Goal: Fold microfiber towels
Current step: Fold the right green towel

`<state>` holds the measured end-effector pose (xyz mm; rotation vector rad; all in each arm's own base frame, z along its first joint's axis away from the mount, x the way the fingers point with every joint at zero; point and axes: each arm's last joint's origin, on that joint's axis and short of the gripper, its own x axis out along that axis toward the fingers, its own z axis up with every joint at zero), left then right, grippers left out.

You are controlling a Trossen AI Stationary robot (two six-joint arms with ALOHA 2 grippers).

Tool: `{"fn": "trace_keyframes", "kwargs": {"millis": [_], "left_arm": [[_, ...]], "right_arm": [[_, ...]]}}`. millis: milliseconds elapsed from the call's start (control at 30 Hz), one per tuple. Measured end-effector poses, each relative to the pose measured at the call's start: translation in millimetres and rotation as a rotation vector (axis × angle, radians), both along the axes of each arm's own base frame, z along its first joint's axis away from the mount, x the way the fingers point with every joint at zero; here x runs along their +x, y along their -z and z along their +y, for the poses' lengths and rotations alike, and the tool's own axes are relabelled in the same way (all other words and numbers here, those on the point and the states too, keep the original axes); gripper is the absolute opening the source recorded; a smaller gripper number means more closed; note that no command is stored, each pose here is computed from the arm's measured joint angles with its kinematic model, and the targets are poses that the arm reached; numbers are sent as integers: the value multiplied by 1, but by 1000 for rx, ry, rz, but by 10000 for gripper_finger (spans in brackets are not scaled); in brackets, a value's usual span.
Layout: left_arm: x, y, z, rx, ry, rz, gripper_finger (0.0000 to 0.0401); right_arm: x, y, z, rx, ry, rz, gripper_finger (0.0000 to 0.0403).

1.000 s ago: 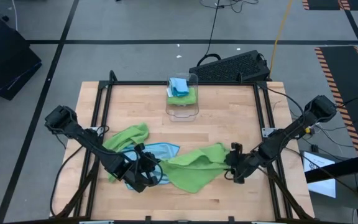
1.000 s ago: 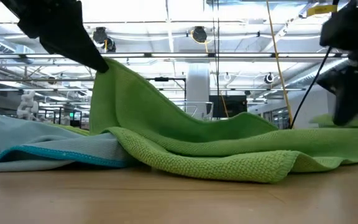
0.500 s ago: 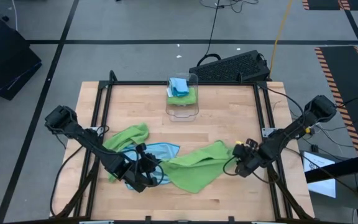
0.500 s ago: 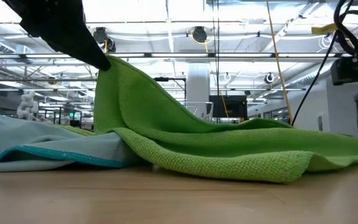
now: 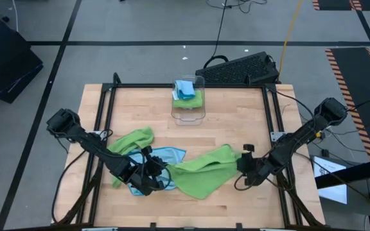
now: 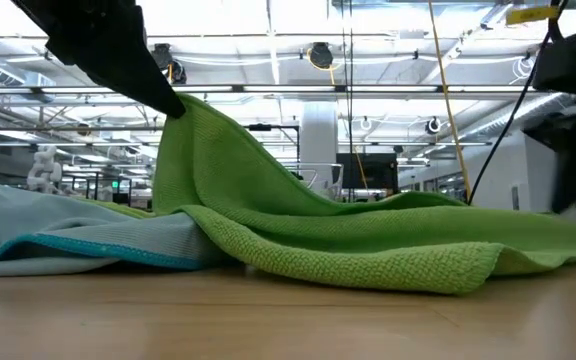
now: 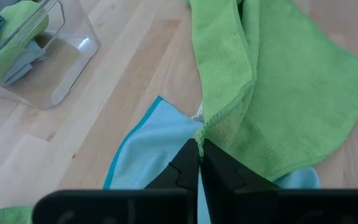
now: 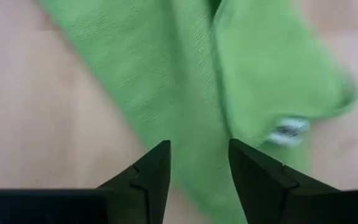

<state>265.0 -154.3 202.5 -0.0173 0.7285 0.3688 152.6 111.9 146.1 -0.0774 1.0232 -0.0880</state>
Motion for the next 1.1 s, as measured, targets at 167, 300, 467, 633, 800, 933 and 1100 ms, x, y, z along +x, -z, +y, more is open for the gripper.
{"fn": "trace_keyframes", "kwargs": {"millis": [167, 300, 467, 633, 800, 933, 1100], "left_arm": [[0, 0, 0, -2, -1, 0, 7], [0, 0, 0, -7, -4, -2, 18], [0, 0, 0, -7, -3, -3, 5], [0, 0, 0, -8, -3, -4, 17], [1, 0, 0, -6, 1, -6, 8], [1, -1, -1, -3, 8, -10, 8], [2, -1, -1, -5, 9, -14, 17]], "right_arm": [[1, -1, -2, -103, -25, -41, 154], [-3, 3, -4, -177, -50, -55, 161], [-13, 19, -11, -249, -106, -39, 164], [-19, 28, -17, -304, -94, -52, 164], [-14, 22, -13, -303, -104, -77, 164], [-11, 18, -11, -332, -117, -97, 163], [-13, 19, -12, -344, -126, -70, 147]]}}
